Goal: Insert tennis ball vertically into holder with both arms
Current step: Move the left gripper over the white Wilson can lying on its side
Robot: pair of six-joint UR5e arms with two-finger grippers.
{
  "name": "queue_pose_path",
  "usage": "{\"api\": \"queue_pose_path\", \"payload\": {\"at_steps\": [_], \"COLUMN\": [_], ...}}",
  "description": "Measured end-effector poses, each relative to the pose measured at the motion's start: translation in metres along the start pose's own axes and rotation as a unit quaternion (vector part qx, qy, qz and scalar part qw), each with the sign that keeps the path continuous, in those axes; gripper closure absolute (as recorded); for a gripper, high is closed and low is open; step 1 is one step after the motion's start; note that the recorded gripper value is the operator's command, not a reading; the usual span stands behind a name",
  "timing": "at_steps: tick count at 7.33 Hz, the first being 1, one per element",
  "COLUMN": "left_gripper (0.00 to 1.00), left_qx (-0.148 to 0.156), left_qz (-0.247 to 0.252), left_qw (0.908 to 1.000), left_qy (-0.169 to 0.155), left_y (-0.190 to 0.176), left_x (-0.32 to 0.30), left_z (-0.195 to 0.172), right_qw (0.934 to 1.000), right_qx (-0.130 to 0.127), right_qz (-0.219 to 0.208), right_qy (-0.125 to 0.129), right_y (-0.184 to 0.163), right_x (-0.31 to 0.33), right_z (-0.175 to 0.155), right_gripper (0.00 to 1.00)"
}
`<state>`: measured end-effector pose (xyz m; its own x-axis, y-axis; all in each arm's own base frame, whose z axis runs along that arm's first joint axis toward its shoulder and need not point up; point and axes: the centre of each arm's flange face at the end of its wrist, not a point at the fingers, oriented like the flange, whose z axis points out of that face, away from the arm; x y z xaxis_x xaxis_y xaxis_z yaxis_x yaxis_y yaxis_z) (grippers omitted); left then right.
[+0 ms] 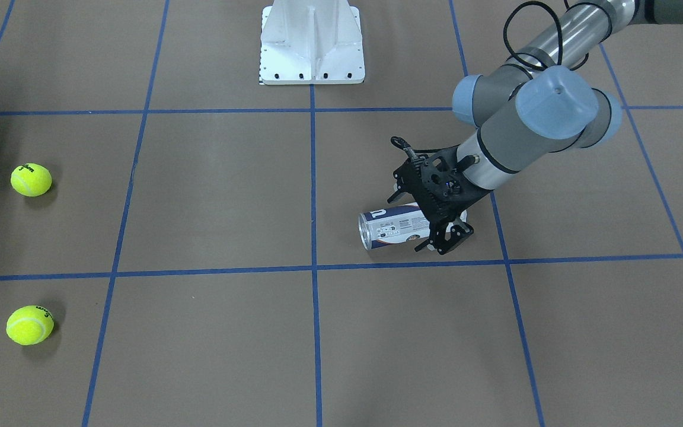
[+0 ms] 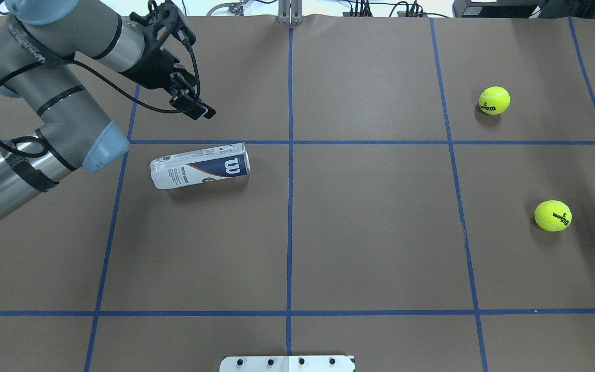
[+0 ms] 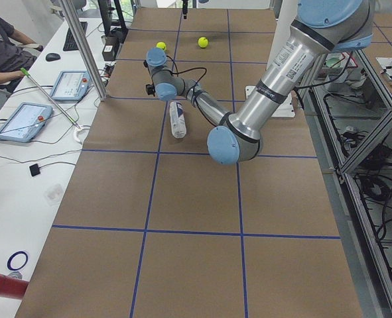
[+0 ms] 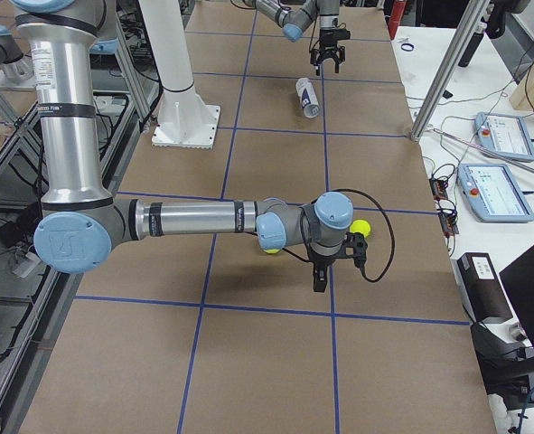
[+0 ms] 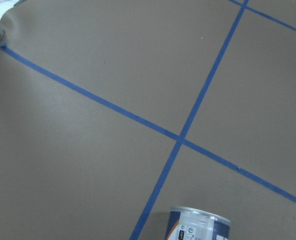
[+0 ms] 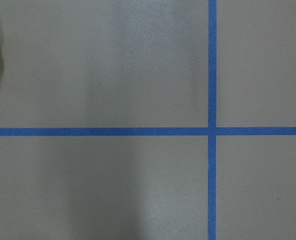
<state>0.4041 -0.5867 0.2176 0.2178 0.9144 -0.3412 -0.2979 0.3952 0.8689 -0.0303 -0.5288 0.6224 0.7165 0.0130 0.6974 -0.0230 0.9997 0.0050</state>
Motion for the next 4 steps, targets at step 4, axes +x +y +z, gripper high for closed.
{"api": "queue_pose_path", "payload": {"at_steps": [4], "left_gripper": [0.01], "left_qx": [-0.084], "left_qz": [0.062], "left_qw": [0.9928], "left_qy": [-0.059], "left_y": [-0.045], "left_x": [0.045], "left_z": [0.046], "right_qw": [1.0000], "right_qx": [-0.001], "right_qz": [0.000], "right_qy": [-0.005], "right_y": [0.001], "right_x": [-0.001], "right_z": [-0.001], "right_gripper": [0.00]}}
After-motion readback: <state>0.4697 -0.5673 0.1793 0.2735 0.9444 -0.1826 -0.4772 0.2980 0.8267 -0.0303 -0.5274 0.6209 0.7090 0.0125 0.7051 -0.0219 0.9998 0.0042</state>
